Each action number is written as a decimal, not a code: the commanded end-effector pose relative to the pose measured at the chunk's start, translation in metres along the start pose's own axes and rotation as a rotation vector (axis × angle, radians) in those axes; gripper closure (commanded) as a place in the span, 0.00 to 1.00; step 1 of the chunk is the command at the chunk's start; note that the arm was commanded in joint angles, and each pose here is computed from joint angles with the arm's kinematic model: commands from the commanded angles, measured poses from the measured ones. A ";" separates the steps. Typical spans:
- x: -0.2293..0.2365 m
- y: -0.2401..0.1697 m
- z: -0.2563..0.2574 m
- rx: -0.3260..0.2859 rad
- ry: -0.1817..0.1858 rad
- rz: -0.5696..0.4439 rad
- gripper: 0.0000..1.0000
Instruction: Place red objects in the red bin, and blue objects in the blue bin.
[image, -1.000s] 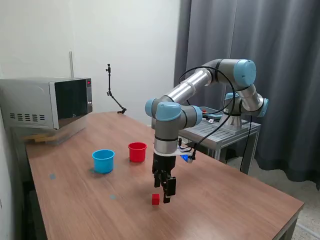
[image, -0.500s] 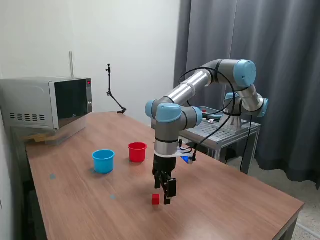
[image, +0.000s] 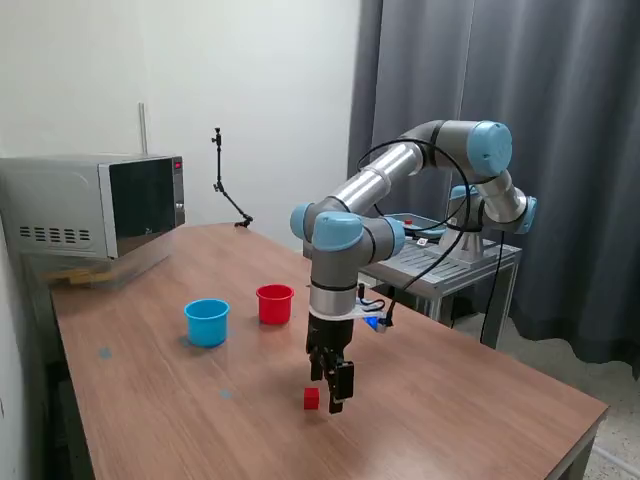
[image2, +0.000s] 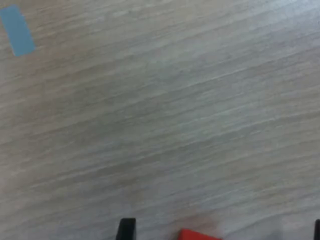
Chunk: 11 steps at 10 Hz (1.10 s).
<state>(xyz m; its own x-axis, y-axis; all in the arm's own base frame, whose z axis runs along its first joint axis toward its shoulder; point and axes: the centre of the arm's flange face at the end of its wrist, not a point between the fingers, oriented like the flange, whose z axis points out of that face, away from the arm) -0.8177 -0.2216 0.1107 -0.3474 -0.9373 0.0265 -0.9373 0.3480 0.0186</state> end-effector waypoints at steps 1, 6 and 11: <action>0.000 0.000 0.001 0.001 -0.001 0.000 0.00; 0.000 0.001 0.002 -0.002 0.001 0.000 1.00; 0.001 0.003 -0.002 -0.013 0.006 -0.001 1.00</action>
<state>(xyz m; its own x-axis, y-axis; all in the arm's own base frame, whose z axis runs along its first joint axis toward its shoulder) -0.8202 -0.2214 0.1115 -0.3467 -0.9375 0.0307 -0.9373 0.3476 0.0276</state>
